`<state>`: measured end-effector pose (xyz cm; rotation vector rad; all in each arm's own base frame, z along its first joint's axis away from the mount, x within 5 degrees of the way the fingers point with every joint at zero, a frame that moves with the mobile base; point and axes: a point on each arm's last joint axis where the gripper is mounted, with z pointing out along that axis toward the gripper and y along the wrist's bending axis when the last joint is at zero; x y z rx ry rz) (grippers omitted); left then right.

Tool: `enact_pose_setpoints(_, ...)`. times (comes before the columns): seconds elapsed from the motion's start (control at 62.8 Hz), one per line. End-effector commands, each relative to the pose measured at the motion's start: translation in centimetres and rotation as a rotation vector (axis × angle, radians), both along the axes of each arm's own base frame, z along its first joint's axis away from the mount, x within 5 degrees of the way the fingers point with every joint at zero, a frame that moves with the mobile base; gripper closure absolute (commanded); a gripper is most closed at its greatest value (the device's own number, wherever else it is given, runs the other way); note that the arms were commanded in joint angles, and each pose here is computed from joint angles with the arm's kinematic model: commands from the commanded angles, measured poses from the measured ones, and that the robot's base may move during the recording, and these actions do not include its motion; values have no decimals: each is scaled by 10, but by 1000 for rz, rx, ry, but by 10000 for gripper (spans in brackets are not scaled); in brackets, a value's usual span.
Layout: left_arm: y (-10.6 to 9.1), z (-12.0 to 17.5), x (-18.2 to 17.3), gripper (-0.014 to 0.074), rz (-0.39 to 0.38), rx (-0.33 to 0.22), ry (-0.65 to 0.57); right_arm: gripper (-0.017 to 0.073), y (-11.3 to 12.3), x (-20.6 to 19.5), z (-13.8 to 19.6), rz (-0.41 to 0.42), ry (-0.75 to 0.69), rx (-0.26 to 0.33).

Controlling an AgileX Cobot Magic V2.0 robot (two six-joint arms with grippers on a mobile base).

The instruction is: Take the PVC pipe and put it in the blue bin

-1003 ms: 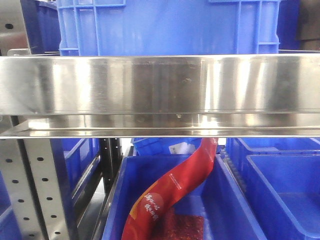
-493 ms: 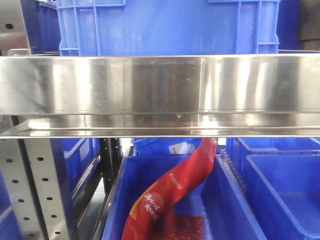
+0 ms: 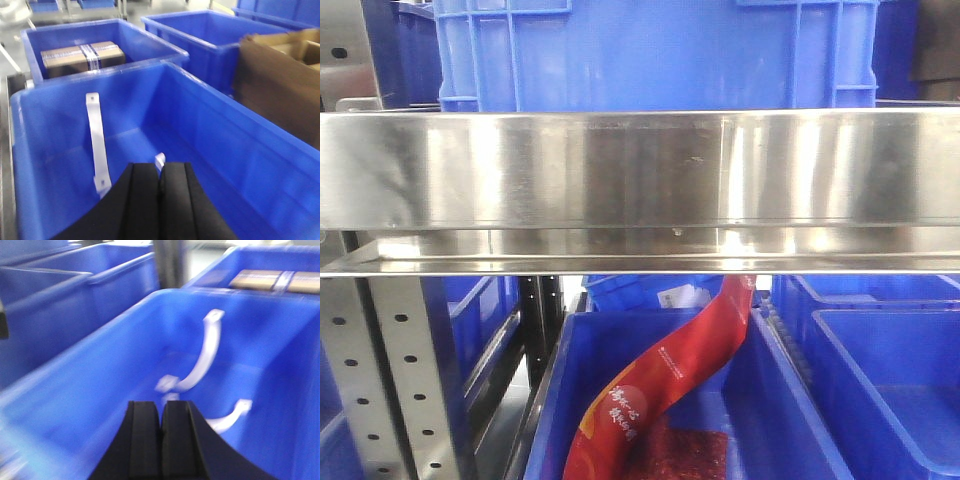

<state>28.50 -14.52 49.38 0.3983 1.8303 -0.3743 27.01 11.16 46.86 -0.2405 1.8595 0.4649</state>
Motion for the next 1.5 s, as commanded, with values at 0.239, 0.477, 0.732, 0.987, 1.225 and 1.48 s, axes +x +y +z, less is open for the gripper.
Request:
enact_pose_setpoints(0.239,38,5,-78,704,-9,-163,-161,727,-31,-71,17,-39,-252,67)
enact_pose_setpoints(0.477,59,-53,-115,704,16,-224,-254,727,-46,-105,-41,-64,-263,72)
enact_pose_setpoints(0.732,75,-103,-147,704,23,-207,-237,727,-61,-140,-83,-75,-279,74)
enact_pose_setpoints(0.987,80,-106,-155,704,22,-216,-255,727,-67,-159,-75,-74,-337,97)
enact_pose_setpoints(1.225,80,-105,-155,704,23,-218,-259,727,-67,-159,-75,-74,-337,97)
enact_pose_setpoints(1.48,80,-105,-155,704,23,-218,-259,727,-68,-159,-74,-78,-353,104)
